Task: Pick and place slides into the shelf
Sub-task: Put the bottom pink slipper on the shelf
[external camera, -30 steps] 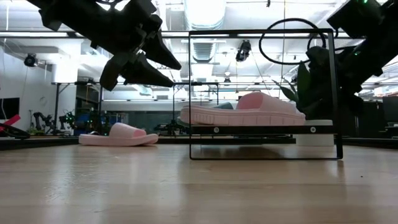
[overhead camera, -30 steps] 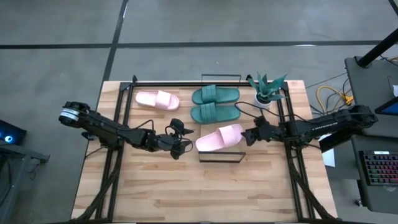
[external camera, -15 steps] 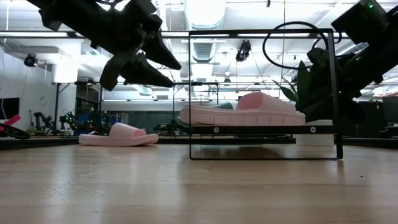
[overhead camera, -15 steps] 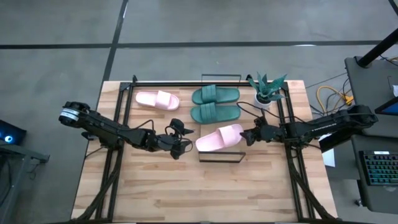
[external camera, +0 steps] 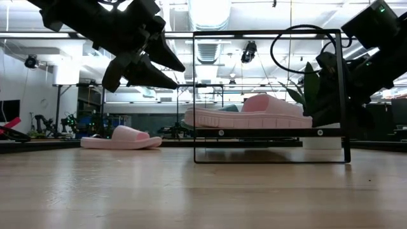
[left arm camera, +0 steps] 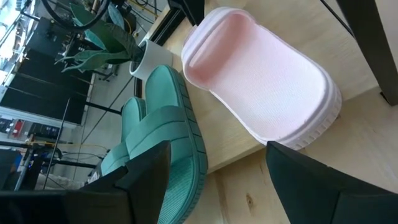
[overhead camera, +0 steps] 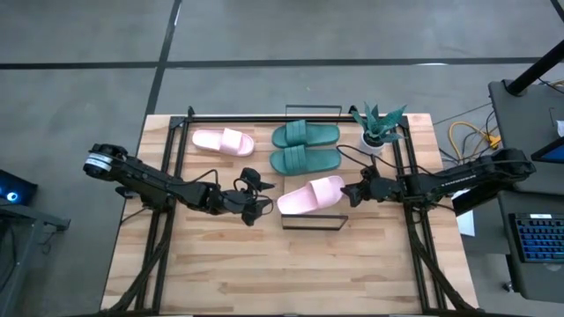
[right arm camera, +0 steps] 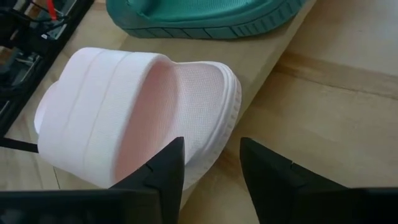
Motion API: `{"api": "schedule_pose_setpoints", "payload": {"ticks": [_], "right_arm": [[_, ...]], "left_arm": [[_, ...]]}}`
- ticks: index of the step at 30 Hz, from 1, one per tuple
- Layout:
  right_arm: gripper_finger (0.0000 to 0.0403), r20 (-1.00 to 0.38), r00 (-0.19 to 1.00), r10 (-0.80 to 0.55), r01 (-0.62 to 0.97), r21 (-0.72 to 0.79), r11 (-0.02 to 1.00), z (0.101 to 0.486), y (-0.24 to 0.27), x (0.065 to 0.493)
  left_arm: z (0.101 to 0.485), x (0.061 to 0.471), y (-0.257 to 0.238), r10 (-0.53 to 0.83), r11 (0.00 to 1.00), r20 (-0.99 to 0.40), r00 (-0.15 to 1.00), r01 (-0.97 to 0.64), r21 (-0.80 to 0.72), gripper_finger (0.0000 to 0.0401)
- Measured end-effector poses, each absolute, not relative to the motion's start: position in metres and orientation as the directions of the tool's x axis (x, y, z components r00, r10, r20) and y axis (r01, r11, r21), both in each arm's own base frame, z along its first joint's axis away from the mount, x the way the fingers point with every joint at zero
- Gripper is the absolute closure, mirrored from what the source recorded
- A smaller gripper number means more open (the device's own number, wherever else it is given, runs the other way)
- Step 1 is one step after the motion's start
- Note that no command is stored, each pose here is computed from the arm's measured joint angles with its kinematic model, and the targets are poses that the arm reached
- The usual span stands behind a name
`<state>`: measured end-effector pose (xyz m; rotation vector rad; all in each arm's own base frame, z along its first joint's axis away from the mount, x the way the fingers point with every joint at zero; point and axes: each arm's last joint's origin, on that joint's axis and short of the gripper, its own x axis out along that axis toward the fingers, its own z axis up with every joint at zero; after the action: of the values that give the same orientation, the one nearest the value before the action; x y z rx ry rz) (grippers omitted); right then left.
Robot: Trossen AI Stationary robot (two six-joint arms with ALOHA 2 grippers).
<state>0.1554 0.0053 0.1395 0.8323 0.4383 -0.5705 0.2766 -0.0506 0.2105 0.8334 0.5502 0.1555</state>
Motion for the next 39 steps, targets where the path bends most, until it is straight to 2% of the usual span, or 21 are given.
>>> {"api": "schedule_pose_setpoints", "payload": {"ticks": [21, 27, 39], "right_arm": [[0.0361, -0.562, 0.771, -0.301, 0.616, 0.538, 0.575, 0.141, 0.005, 0.156], [0.0387, -0.565, 0.793, -0.227, 0.574, 0.569, 0.589, 0.146, 0.008, 0.159], [0.0394, -0.568, 0.814, -0.123, 0.521, 0.617, 0.590, 0.160, 0.011, 0.166]], "left_arm": [[0.210, 0.276, -0.051, 0.341, 0.670, -0.403, 0.850, 0.081, 0.738, 0.0154], [0.210, 0.276, -0.051, 0.341, 0.669, -0.403, 0.849, 0.082, 0.738, 0.0154], [0.210, 0.276, -0.051, 0.341, 0.669, -0.403, 0.849, 0.082, 0.739, 0.0154]]}}
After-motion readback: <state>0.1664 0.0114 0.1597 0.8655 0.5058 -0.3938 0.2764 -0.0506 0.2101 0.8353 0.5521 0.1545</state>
